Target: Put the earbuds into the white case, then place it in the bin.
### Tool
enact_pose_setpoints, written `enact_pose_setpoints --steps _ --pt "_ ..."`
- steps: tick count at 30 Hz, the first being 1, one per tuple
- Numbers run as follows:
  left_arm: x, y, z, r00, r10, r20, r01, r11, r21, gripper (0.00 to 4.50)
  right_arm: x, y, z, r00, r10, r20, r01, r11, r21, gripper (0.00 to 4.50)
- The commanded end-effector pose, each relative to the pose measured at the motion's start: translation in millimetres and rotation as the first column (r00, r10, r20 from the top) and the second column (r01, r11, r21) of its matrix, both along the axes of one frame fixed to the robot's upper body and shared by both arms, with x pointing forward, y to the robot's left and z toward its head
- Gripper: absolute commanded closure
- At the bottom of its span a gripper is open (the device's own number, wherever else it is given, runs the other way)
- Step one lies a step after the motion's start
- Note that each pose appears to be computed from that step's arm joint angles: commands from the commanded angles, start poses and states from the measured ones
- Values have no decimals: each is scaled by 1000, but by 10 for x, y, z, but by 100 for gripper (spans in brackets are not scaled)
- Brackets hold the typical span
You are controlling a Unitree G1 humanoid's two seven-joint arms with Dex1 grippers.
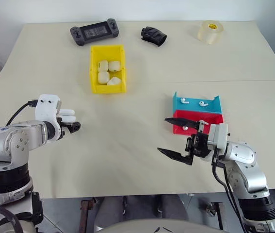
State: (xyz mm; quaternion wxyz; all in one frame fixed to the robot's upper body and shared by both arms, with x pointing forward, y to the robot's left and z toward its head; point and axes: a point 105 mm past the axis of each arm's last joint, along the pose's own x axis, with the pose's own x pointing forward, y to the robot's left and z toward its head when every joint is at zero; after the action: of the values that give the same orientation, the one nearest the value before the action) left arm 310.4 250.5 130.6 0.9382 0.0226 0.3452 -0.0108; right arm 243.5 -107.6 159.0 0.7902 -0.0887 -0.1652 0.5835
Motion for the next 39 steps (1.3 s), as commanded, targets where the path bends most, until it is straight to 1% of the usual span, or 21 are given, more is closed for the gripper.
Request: enact_pose_setpoints --steps 1,7,11,12,13,16,17,18,20,22,24,26,28,29,30,31,33,34,35,37,39 --pt "37 31 3 999 35 4 -35 999 10 3 -53 20 89 999 6 35 -6 1000 16 0" --pt "101 23 -28 997 73 -2 -73 997 2 3 -44 35 85 999 0 37 0 1000 21 0" --pt "97 39 -40 997 76 -7 -76 997 3 3 -38 51 84 999 -3 38 2 1000 26 0" --pt "93 46 -42 997 78 -7 -78 997 4 42 -36 54 84 999 -4 38 3 1000 27 0" --pt "83 54 -51 997 75 -12 -75 997 8 60 -34 55 84 999 -4 39 3 1000 27 0" --pt "45 65 -77 998 54 -28 -53 998 16 154 -28 58 80 999 -6 40 5 1000 27 0" --pt "39 64 -75 999 46 -29 -46 999 16 172 -27 61 81 999 -7 40 6 1000 28 0" --pt "34 68 -61 999 43 -23 -43 999 16 172 -25 61 81 999 -8 40 7 1000 28 0" --pt "27 114 -5 999 42 10 -43 998 37 172 -20 59 79 999 -10 40 9 1000 29 0" --pt "54 141 112 994 -10 108 3 998 64 172 -14 54 73 999 -14 39 13 1000 27 0" --pt "41 129 195 976 -113 185 94 990 107 172 -6 42 72 999 -21 41 20 1000 23 0" --pt "24 50 280 939 -220 266 193 973 123 172 10 17 81 998 -33 44 32 999 20 0" --pt "-22 67 306 910 -270 314 235 961 147 172 46 -48 109 997 -60 55 59 998 11 0" --pt "-38 54 327 885 -319 340 273 946 175 172 69 -103 130 995 -78 61 78 997 5 0" --pt "-67 -50 382 827 -405 390 359 914 188 172 94 -180 156 992 -102 69 102 995 -7 0" --pt "-118 -204 449 745 -491 452 461 868 184 172 113 -264 178 989 -125 74 127 992 -21 0" --pt "-248 -442 529 597 -595 538 608 773 181 172 129 -422 210 983 -163 83 168 984 -52 0" --pt "-319 -566 558 511 -631 584 672 716 186 172 132 -519 224 978 -189 86 195 978 -68 0" --pt "-368 -635 573 452 -649 612 708 678 196 172 133 -581 235 975 -206 88 213 974 -78 0" --pt "-463 -786 525 374 -678 633 792 589 163 172 116 -711 243 966 -241 90 249 963 -102 0" --pt "-541 -1004 480 270 -698 664 876 463 131 172 76 -904 237 952 -295 84 305 943 -135 0"
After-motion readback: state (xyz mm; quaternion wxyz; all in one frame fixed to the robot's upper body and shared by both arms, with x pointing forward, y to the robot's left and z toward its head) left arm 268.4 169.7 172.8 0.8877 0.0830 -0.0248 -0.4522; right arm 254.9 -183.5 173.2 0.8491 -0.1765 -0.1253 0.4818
